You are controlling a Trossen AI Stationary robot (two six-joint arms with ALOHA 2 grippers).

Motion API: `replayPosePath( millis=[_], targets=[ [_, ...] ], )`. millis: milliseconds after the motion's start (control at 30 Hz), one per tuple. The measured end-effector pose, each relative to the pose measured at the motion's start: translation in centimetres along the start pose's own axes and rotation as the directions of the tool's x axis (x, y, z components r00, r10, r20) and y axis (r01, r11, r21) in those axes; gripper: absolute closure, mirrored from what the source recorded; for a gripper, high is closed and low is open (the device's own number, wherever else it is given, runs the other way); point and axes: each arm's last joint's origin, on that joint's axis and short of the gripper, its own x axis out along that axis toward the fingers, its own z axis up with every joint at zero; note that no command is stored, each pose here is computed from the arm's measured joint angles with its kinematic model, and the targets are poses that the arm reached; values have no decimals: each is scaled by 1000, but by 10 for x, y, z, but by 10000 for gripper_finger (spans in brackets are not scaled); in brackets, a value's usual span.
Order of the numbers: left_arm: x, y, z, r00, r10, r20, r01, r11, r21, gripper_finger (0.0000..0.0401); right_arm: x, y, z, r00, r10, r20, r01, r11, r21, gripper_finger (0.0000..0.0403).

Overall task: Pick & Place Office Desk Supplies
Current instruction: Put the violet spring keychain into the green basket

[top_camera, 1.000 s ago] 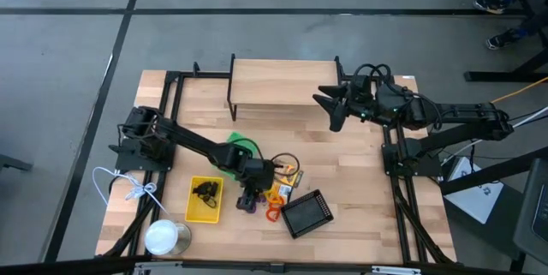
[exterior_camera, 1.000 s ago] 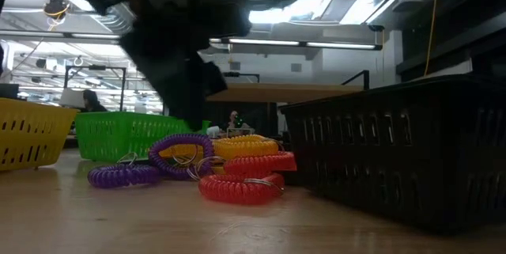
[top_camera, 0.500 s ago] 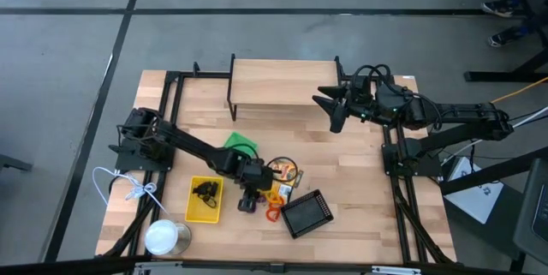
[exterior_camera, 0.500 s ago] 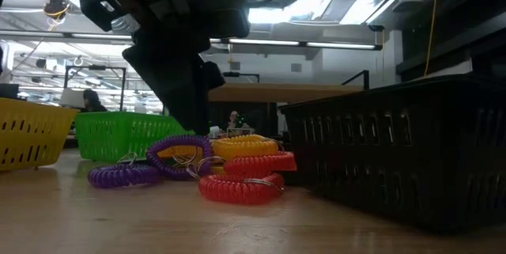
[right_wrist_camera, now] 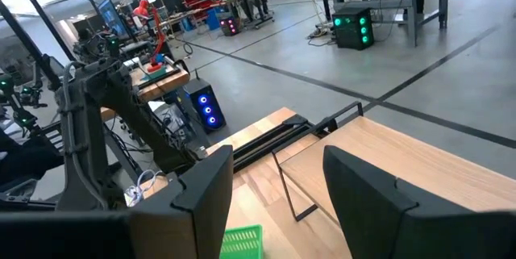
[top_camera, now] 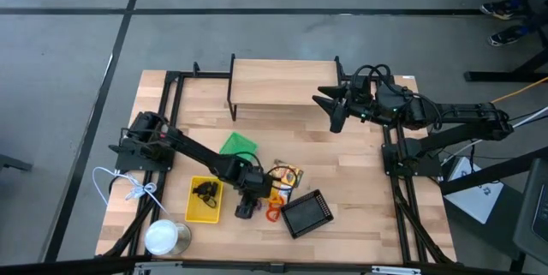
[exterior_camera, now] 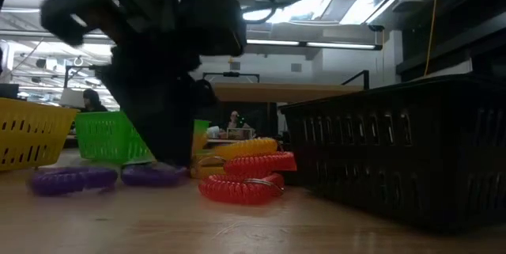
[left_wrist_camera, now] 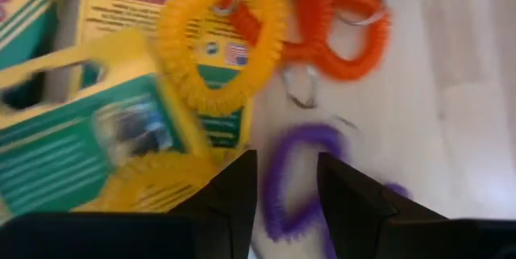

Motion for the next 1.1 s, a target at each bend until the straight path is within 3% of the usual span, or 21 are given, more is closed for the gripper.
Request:
replayPosePath(
  millis=[167,467,633,867,1100],
  targets=[
    [1,7,0,996,84,8,-84,996,-32,283,0,0,0,1000,0,0,0,1000,0,206],
    [-2,10,2,1000,-12,-1,12,1000,12,324,0,0,0,1000,-2,0,2,1000,0,206],
    [-6,5,2,998,-61,-3,61,998,-8,306,0,0,0,1000,-3,1,3,1000,-1,206],
    [-3,6,-5,999,18,-45,-20,999,-38,264,0,0,0,1000,-3,0,3,1000,-1,206],
    [5,8,-7,998,25,-64,-27,999,-28,263,0,0,0,1000,-3,-2,3,1000,-2,206]
  ],
)
